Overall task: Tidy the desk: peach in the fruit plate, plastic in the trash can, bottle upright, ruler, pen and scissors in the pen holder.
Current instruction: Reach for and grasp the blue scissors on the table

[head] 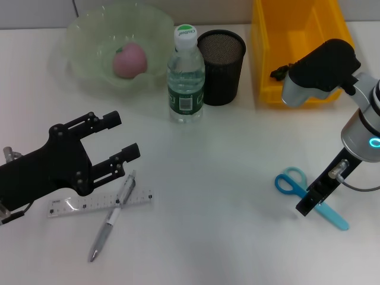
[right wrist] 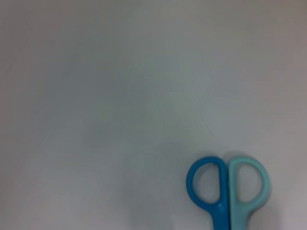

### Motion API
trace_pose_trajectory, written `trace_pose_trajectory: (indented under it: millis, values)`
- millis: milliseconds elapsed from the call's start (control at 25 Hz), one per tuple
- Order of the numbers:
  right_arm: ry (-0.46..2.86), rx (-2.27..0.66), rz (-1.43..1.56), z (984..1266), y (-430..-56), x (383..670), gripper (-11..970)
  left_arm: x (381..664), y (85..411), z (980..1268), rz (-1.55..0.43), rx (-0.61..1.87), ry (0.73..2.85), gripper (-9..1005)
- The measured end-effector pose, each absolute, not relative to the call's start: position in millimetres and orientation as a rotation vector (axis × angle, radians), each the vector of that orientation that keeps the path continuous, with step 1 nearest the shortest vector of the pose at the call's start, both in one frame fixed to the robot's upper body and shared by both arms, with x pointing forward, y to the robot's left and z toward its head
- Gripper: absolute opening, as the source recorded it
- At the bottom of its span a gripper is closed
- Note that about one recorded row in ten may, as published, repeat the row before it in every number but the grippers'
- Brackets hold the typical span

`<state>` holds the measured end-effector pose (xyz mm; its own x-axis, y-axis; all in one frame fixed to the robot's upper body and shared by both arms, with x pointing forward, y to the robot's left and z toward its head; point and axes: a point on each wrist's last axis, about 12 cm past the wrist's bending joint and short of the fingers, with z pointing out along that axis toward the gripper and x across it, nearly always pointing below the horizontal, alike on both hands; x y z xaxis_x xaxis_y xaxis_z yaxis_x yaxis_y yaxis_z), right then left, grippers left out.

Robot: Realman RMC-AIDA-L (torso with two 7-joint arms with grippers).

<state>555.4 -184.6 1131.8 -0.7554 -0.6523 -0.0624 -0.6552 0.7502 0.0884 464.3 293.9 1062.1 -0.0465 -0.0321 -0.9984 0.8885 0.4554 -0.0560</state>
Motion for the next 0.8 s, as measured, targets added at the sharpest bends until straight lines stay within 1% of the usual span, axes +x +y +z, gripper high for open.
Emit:
trace_pose_trajectory:
  millis: [800]
  values:
    - [2.881, -1.092, 0.15, 1129.9, -181.3, 557.6, 783, 464.0, 293.9, 1061.6, -0.896, 0.809, 1.423, 667]
